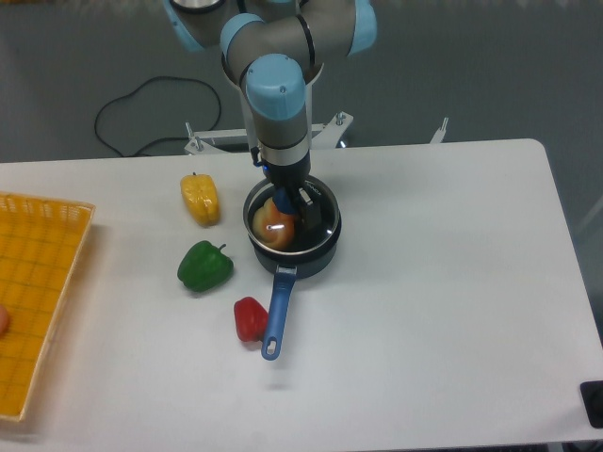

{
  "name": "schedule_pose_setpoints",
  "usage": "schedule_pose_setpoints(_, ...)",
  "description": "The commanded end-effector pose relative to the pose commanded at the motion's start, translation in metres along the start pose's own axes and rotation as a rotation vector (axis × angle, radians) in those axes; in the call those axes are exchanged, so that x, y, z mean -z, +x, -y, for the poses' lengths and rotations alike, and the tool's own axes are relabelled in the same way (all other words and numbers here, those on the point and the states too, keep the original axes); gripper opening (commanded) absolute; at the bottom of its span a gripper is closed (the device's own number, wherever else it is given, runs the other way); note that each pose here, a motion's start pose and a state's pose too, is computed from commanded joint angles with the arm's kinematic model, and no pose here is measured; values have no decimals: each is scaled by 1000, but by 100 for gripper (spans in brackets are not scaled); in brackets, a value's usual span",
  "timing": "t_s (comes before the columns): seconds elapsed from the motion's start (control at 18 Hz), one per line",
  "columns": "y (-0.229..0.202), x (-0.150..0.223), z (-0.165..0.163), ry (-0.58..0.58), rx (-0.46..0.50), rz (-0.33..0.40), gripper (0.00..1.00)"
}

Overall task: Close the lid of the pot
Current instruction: 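Lower the glass lid onto the saucepan rim, then hold the lid on the saucepan and open the gripper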

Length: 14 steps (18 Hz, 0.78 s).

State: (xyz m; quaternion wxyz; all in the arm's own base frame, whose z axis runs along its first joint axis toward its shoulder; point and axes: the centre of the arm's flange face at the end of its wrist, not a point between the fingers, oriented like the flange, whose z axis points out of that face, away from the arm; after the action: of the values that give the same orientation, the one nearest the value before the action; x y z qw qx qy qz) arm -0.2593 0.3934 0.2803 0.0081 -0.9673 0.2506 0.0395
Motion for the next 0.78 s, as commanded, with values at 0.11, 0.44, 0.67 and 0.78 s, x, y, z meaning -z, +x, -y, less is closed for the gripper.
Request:
schedule_pose_setpoints(0.11,-1,-2,0,-1,0,2,56)
schedule_pose_setpoints(0.44,-4,-8,5,-18,8,7,56)
schedule_pose_setpoints(0.67,-4,-9,6,-19,17,8,56)
schedule_pose_setpoints(0.78,-4,-8,7,-19,16,9,56)
